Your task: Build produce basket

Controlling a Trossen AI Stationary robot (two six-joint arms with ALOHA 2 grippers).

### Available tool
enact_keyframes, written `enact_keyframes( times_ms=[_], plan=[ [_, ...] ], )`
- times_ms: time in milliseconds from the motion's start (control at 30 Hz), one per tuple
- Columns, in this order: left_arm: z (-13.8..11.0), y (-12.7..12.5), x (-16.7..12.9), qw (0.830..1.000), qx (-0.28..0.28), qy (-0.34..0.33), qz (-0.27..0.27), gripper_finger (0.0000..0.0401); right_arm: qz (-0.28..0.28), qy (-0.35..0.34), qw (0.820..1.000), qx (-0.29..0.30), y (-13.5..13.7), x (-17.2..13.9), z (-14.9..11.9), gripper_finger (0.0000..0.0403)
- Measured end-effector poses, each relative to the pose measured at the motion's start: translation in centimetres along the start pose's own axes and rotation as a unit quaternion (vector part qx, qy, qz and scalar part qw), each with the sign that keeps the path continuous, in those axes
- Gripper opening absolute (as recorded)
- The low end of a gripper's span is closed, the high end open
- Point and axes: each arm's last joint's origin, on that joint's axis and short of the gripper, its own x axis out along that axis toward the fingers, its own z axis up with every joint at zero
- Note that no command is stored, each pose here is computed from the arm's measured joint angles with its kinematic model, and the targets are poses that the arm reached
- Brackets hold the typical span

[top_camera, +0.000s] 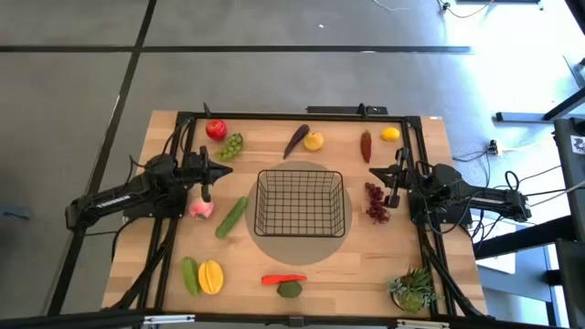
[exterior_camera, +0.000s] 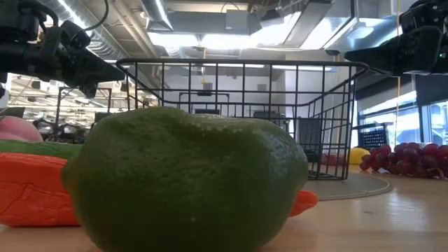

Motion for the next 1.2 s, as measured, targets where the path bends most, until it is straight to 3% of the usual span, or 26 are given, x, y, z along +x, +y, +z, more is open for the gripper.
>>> enact_keyframes(
  times_ms=[933,1100,1200],
  plan=[
    [0.3,0.0,0.0,1.0,0.0,-0.009,-0.001,0.0,0.0,0.0,1.0,0.0,0.0,0.0,0.0,0.0],
    [3.2,-0.6,-0.5,0.999,-0.01,-0.035,-0.014,0.0,0.0,0.0,1.0,0.001,0.0,0.0,0.0,0.0],
    [5.5,-1.0,-0.9,1.0,-0.016,-0.006,-0.009,0.0,0.003,-0.002,1.0,0.003,0.0,0.0,0.0,0.0]
  ],
)
